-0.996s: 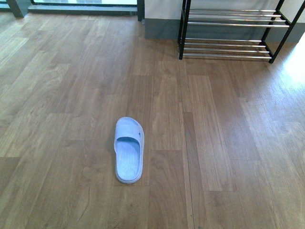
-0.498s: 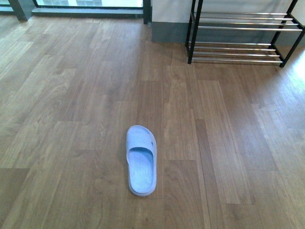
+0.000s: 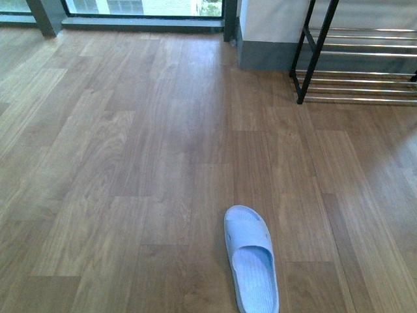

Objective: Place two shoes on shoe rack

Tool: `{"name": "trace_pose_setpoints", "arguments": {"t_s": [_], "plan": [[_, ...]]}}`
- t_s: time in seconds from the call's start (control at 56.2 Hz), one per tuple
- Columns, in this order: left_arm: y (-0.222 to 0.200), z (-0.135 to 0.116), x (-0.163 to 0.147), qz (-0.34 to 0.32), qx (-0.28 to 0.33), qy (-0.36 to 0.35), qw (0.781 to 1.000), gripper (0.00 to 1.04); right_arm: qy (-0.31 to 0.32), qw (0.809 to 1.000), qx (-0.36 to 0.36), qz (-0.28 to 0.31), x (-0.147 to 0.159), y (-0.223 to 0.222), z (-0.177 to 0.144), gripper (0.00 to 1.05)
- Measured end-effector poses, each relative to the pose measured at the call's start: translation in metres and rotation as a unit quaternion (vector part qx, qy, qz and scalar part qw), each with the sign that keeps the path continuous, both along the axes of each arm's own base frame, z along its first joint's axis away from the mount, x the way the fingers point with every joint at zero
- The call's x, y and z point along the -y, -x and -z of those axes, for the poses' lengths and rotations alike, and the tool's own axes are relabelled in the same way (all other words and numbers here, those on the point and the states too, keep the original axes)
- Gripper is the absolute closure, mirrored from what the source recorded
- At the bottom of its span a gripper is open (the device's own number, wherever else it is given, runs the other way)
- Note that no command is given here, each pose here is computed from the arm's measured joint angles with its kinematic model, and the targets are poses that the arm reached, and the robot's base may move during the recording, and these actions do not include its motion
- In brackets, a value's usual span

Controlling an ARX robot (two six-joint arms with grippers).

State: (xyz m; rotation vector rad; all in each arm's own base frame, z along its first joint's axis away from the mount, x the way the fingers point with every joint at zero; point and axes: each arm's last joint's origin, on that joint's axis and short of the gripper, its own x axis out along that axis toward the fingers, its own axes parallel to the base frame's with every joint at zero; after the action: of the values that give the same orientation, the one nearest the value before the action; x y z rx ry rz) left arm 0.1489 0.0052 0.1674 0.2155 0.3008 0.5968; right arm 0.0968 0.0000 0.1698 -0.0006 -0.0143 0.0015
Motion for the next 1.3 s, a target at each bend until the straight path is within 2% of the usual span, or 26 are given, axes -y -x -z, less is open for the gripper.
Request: {"name": "trace_pose_setpoints", "arguments": {"t_s": [0.089,0.16,0.267,0.427,0.569,0.712,0.854,1.103,1.299], "plan": [[0.000,0.000,0.000,0.000,-0.001,0.000,1.000,1.03,0.007,0.989,-0.080,-0.121,-0.001,-0.004,0.009,0.09],[0.000,0.000,0.000,0.000,0.000,0.000,1.000,1.03,0.008,0.983,-0.107,-0.147,-0.004,-0.009,0.013,0.09],[0.000,0.000,0.000,0.001,0.000,0.000,1.000,1.03,0.047,0.973,-0.156,-0.164,-0.013,-0.033,0.021,0.09],[0.000,0.000,0.000,0.000,-0.001,0.000,1.000,1.03,0.091,0.959,-0.227,-0.146,-0.023,-0.087,0.045,0.09],[0.000,0.000,0.000,0.000,-0.001,0.000,1.000,1.03,0.118,0.933,-0.307,-0.144,-0.032,-0.131,0.095,0.09],[0.000,0.000,0.000,0.000,-0.001,0.000,1.000,1.03,0.124,0.900,-0.398,-0.129,-0.034,-0.148,0.159,0.09],[0.000,0.000,0.000,0.000,-0.001,0.000,1.000,1.03,0.115,0.879,-0.447,-0.118,-0.034,-0.150,0.198,0.09],[0.000,0.000,0.000,0.000,-0.001,0.000,1.000,1.03,0.072,0.882,-0.456,-0.098,-0.039,-0.172,0.223,0.09],[0.000,0.000,0.000,0.000,-0.001,0.000,1.000,1.03,0.045,0.875,-0.469,-0.108,-0.051,-0.180,0.239,0.09]]}}
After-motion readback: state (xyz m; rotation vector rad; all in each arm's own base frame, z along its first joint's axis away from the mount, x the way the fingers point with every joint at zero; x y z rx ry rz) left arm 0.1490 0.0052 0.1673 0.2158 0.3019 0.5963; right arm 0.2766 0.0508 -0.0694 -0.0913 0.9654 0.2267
